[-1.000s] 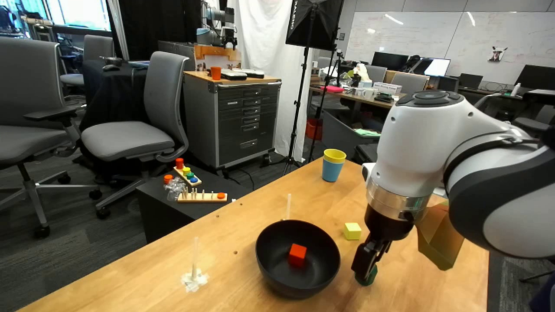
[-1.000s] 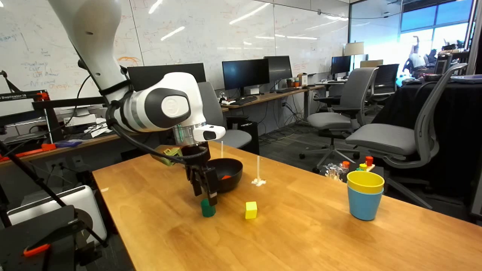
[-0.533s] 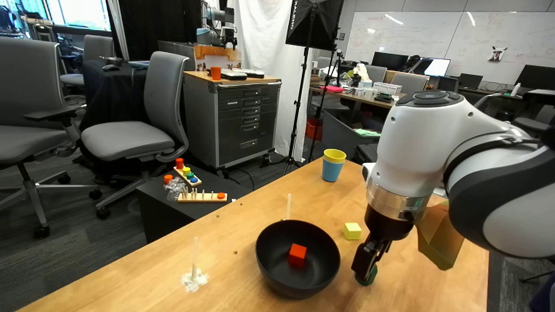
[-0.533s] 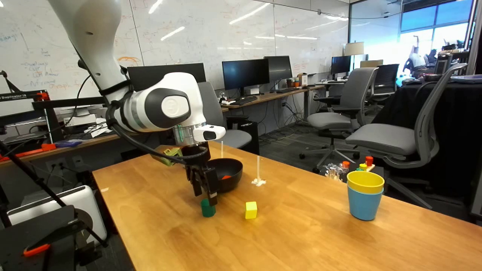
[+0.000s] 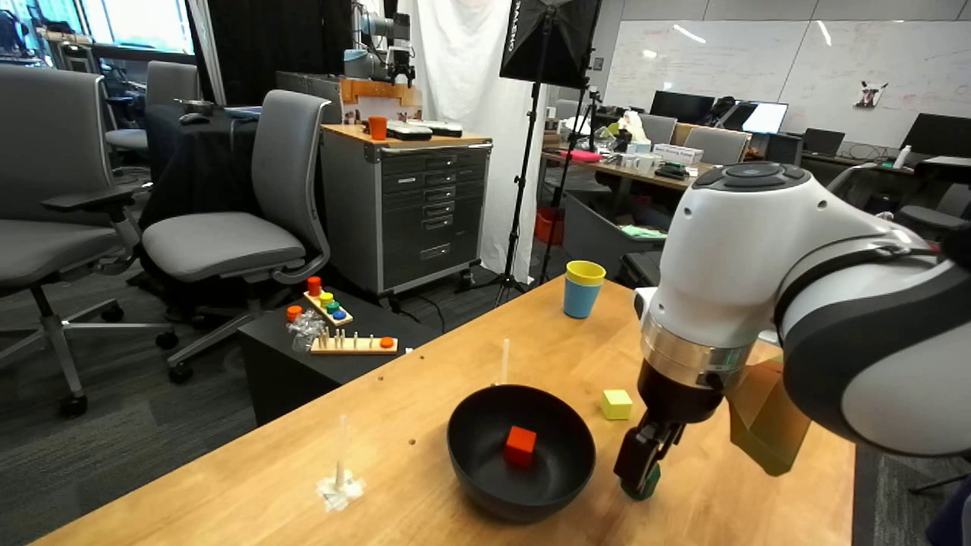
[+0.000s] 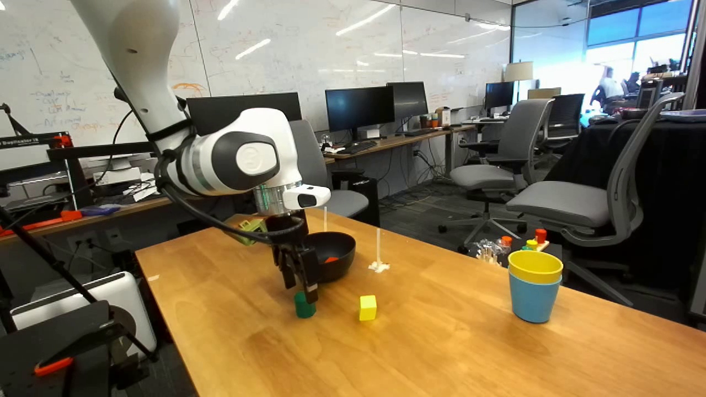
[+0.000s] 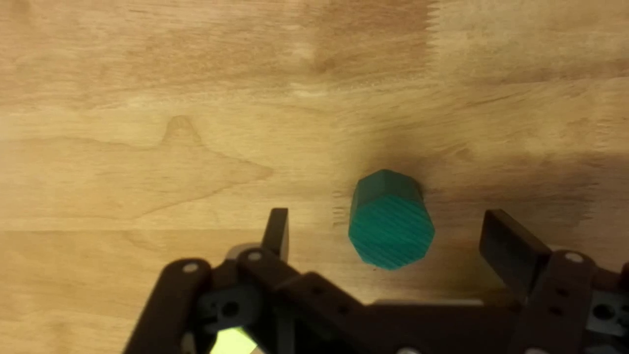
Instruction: Pick up all the block toys from the table and put them in the bowl
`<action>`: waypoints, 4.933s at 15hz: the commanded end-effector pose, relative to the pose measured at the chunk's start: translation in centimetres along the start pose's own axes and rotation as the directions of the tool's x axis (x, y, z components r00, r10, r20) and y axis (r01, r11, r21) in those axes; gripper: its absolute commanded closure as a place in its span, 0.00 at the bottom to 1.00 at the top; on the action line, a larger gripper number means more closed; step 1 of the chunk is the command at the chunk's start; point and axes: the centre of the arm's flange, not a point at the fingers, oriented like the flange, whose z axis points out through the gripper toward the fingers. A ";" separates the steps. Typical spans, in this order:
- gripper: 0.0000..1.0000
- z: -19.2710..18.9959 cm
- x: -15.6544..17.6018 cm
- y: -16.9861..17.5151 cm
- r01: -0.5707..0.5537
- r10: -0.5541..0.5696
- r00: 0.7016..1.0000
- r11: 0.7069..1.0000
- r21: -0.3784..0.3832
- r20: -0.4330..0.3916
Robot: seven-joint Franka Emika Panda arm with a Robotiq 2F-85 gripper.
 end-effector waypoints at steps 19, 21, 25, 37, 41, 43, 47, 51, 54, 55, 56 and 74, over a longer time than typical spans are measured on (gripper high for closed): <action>0.80 -0.4 1.2 0.0 -0.024 0.024 0.999 1.000 0.007 -0.033; 0.80 -2.4 1.0 0.1 -0.011 0.011 0.998 1.000 -0.010 -0.059; 0.80 -6.6 1.6 -0.3 0.010 -0.011 0.994 1.000 -0.011 -0.111; 0.80 -7.4 5.8 -6.0 -0.122 0.142 0.982 0.980 0.157 -0.125; 0.80 -3.2 6.8 -6.9 -0.182 0.194 0.978 0.973 0.143 -0.077; 0.80 -0.8 7.0 -6.9 -0.204 0.210 0.977 0.972 0.116 -0.047; 0.75 3.0 7.4 -6.7 -0.238 0.240 0.971 0.967 0.093 -0.011; 0.25 2.7 8.2 -7.0 -0.253 0.256 0.967 0.962 0.105 -0.014; 0.02 2.2 8.5 -7.2 -0.257 0.260 0.966 0.959 0.119 -0.010; 0.00 1.8 8.6 -7.2 -0.261 0.264 0.965 0.958 0.123 -0.010; 0.00 1.4 8.7 -7.2 -0.264 0.267 0.964 0.956 0.126 -0.006; 0.00 -11.4 9.3 4.7 -0.323 0.325 0.928 0.946 0.039 -0.183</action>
